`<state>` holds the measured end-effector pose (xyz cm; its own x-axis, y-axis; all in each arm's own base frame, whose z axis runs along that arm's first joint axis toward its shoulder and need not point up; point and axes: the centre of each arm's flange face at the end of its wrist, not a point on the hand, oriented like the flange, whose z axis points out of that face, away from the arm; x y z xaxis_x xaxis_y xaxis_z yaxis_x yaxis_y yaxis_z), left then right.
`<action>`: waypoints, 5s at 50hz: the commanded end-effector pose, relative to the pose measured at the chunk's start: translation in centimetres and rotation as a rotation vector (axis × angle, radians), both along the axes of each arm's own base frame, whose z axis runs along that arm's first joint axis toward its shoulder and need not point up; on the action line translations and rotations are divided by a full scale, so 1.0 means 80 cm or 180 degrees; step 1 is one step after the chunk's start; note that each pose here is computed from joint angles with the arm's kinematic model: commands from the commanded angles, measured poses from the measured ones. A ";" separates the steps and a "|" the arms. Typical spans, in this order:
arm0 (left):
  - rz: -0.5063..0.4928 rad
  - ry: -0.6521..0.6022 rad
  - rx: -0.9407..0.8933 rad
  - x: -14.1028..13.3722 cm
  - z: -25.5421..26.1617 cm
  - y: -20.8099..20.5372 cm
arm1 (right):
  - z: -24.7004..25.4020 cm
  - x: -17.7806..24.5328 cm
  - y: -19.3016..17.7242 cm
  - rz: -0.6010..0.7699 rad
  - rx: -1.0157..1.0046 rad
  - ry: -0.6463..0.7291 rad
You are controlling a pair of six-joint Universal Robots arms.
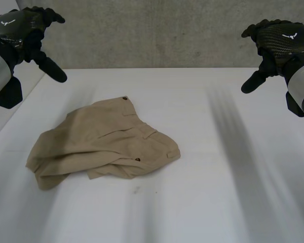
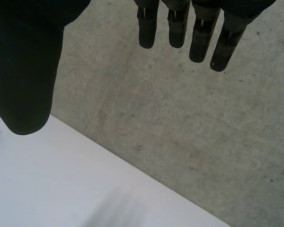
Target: Fold the shorts.
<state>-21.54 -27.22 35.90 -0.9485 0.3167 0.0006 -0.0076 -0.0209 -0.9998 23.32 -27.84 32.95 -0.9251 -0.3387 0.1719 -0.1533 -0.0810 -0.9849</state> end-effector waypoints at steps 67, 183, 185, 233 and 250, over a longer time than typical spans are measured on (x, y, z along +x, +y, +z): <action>-0.2642 -0.0296 0.1017 -0.150 -0.202 0.091 | -0.050 0.008 -0.019 0.0158 0.0234 0.0360; -0.0412 -0.0364 -0.1011 -0.074 -0.049 0.103 | -0.145 0.098 -0.026 0.1258 0.1110 -0.0152; -0.0496 -0.0361 -0.1000 -0.075 -0.050 0.118 | -0.149 0.099 -0.028 0.1247 0.1128 -0.0146; -0.0475 -0.0907 0.0938 -0.090 -0.179 0.017 | -0.169 0.093 -0.020 0.1167 0.0877 0.0589; -0.0451 -0.0884 0.0573 -0.091 -0.126 0.039 | -0.158 0.100 -0.035 0.1187 0.0593 0.0715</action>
